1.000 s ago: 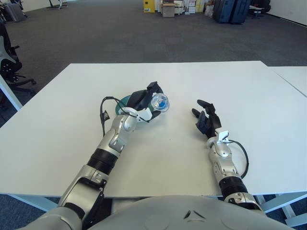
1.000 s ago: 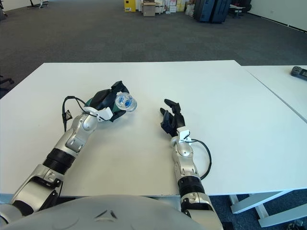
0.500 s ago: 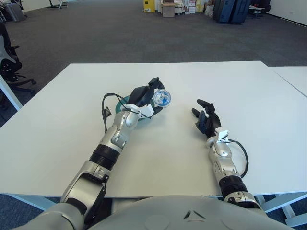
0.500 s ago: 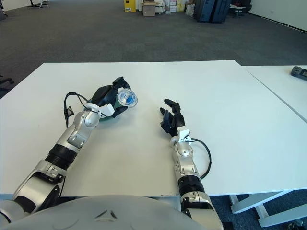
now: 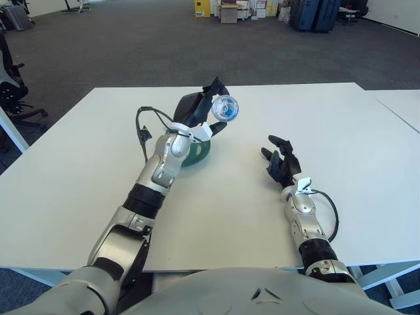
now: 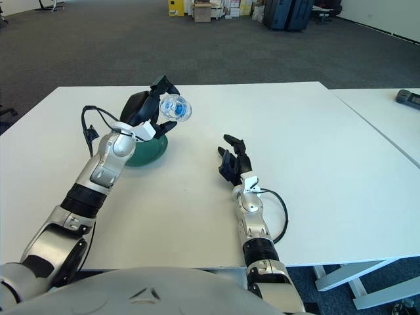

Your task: Put the bottle into the plate.

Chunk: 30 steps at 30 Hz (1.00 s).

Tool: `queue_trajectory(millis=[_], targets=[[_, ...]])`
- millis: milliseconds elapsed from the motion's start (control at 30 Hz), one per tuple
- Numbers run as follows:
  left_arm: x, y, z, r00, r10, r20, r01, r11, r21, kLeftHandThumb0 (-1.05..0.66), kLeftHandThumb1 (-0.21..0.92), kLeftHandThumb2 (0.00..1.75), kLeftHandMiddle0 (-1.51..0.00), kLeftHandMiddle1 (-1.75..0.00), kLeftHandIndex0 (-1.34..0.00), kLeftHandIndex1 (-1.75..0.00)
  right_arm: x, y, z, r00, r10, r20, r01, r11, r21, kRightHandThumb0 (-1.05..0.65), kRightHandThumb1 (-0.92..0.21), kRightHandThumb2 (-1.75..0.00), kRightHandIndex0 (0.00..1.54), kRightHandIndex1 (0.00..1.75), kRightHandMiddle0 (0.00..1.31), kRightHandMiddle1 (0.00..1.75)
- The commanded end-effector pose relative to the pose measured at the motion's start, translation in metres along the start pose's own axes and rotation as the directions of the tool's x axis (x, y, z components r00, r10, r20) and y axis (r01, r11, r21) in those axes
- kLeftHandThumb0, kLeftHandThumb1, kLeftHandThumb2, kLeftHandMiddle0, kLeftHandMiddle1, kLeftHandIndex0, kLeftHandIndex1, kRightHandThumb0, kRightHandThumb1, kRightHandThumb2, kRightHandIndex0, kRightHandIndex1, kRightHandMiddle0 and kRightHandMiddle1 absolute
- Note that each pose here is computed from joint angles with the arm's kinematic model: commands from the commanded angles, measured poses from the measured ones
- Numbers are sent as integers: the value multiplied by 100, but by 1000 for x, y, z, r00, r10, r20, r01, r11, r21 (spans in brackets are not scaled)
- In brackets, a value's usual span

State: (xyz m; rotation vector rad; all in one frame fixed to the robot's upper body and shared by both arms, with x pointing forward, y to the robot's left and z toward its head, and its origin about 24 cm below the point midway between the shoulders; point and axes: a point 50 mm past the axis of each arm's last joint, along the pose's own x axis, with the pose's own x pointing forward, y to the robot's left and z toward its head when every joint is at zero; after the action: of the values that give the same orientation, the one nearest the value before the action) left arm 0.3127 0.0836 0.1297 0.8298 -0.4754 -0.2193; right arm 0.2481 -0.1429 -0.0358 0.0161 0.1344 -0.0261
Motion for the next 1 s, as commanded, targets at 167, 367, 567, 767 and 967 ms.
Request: queue_trajectory(millis=[167, 367, 567, 767, 967], targets=[[8, 16, 2, 998, 58, 0, -58, 998, -14, -48, 29, 134, -117, -175, -63, -175, -23, -4, -40, 981, -19, -193, 20, 1000, 4, -93, -92, -98, 54, 1, 0, 77], [9, 16, 0, 998, 60, -12, -60, 998, -18, -48, 30, 133, -117, -175, -62, -175, -23, -5, -41, 981, -17, -194, 18, 1000, 5, -93, -92, -98, 54, 1, 0, 77], [10, 20, -5, 997, 67, -26, -67, 998, -16, -47, 32, 131, -115, -175, -61, -175, -23, -6, -41, 981, -14, -193, 16, 1000, 6, -92, -92, -98, 54, 1, 0, 75], [12, 23, -13, 996, 79, -39, -79, 997, -11, -47, 33, 130, -115, -175, -60, -175, -23, -7, -42, 981, -11, -193, 12, 1000, 8, -92, -92, -98, 55, 2, 0, 76], [13, 23, -19, 994, 88, -62, -89, 996, -8, -46, 34, 129, -114, -175, -59, -175, -23, -10, -42, 981, -10, -191, 11, 1000, 6, -93, -92, -98, 56, 2, 0, 78]])
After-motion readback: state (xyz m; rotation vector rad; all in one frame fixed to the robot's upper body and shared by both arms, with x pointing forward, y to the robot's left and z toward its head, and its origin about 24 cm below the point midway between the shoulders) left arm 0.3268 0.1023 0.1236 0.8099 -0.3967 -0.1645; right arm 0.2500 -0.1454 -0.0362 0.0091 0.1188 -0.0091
